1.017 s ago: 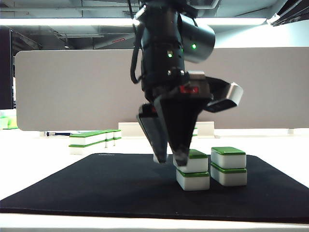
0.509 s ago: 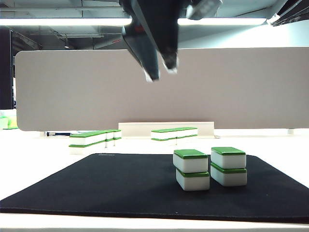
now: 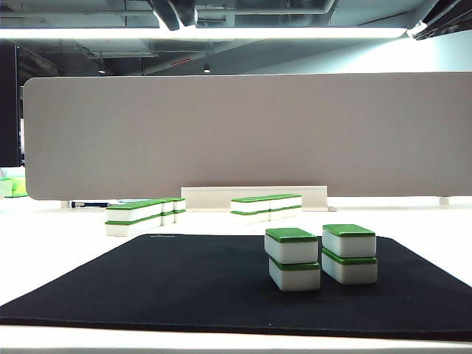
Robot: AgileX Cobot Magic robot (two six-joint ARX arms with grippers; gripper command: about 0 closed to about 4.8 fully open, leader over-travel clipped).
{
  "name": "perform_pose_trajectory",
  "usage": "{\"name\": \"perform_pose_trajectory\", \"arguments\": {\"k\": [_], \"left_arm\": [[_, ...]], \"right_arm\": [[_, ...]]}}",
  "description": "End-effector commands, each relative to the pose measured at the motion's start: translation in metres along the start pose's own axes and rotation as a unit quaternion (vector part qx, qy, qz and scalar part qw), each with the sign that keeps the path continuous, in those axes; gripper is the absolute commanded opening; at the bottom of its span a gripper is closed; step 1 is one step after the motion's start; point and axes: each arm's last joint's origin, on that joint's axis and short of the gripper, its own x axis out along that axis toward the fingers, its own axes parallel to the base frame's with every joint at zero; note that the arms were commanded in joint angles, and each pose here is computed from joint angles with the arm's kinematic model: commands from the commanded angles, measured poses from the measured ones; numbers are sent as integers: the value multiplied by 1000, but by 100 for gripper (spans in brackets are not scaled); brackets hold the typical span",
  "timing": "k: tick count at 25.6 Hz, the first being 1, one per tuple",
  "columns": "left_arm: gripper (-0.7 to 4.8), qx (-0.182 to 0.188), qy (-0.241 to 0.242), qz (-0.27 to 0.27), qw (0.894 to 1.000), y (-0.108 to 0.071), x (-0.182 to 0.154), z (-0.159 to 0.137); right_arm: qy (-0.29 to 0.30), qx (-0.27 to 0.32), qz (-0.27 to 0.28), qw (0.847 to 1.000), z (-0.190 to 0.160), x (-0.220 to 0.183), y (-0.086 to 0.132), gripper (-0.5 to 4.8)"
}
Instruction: Take a mahjong tile from the mahjong wall and then place it on the table close to you.
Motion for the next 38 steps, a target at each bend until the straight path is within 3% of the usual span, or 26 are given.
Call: {"name": "perform_pose_trajectory", "arguments": {"k": [1,7,9,10,21,25,30,36,38], "left_arm": [[110,-12,-7,15,1000,2,-10,-5],[103,-21,-10,77,997,6,-27,-13],[1,-24,-10,102,994,7,-34,-16],[-6,-25,-11,109,994,7,-37,-17],[-5,-26,-13,109,994,7,-39,-19],[-6,-48,-13,108,993,7,-39,-19],[-6,-47,-15,108,993,6,-39,-18],[-6,-57,-40,120,990,9,-39,-14],[-5,-83,-79,148,982,21,-40,-8]], "right_arm": [[-9,-10,3,1000,4,-2,2,-1],[-9,-10,3,1000,4,-1,2,-1],[-9,-10,1,1000,4,-2,2,-1],[-9,-10,1,1000,4,-1,2,-1],[-9,-10,1,1000,4,-2,2,-1],[-9,-10,1,1000,4,-2,2,-1],[-9,-10,1,1000,4,-2,2,-1],[-9,-10,1,1000,4,-2,2,-1],[-9,-10,1,1000,4,-2,2,-1]]}}
